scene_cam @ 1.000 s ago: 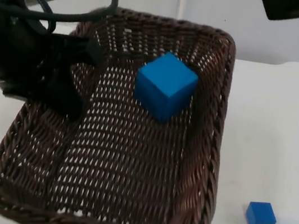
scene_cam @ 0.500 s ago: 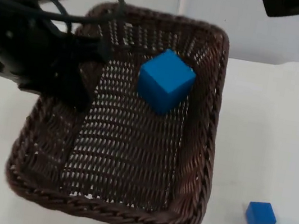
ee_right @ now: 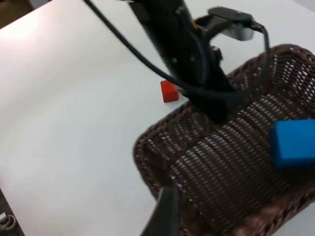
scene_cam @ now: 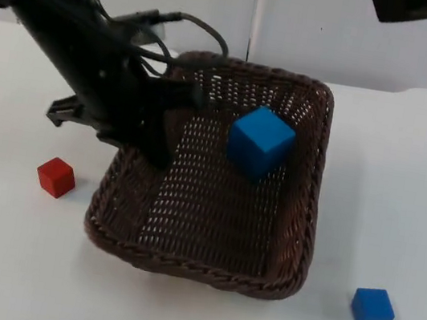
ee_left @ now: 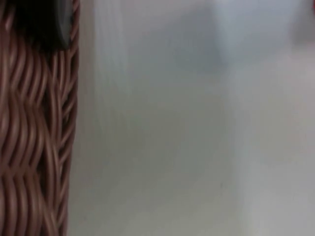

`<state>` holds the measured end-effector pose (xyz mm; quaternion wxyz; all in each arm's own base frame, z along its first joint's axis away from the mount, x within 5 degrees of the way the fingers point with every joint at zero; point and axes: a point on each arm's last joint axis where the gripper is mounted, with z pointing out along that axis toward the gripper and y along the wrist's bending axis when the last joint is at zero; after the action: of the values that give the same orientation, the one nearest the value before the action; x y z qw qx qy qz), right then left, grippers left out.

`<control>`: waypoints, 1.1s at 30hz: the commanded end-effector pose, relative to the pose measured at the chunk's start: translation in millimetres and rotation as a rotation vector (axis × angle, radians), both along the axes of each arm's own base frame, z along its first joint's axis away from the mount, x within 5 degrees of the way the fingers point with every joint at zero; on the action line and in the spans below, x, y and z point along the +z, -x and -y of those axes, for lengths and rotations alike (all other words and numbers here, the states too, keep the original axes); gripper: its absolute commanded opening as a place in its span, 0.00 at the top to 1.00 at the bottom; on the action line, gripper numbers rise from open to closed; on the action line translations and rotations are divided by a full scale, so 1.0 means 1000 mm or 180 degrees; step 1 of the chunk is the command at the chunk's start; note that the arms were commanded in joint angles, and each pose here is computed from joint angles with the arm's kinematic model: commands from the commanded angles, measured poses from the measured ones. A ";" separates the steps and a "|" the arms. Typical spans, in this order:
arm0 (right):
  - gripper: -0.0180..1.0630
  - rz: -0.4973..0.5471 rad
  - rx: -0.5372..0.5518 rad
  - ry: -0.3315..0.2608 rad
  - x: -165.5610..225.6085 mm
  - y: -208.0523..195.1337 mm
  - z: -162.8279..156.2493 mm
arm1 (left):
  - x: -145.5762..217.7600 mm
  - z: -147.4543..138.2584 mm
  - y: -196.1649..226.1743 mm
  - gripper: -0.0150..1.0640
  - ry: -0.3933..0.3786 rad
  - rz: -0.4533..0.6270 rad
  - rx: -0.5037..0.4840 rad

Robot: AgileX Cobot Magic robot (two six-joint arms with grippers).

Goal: Pick up the basket with the left hand and place the largest block into the basket with the right hand.

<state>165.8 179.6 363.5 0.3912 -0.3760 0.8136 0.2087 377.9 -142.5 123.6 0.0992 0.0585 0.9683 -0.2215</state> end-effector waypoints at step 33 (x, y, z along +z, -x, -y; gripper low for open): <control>0.30 -0.0018 0.0016 -0.0023 0.000 0.003 0.000 | -0.017 0.007 -0.040 0.10 -0.0182 0.0271 -0.0116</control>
<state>165.6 179.8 363.6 0.3906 -0.3752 0.8139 0.2104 416.6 -149.7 98.3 0.1231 0.0777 0.9684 -0.2027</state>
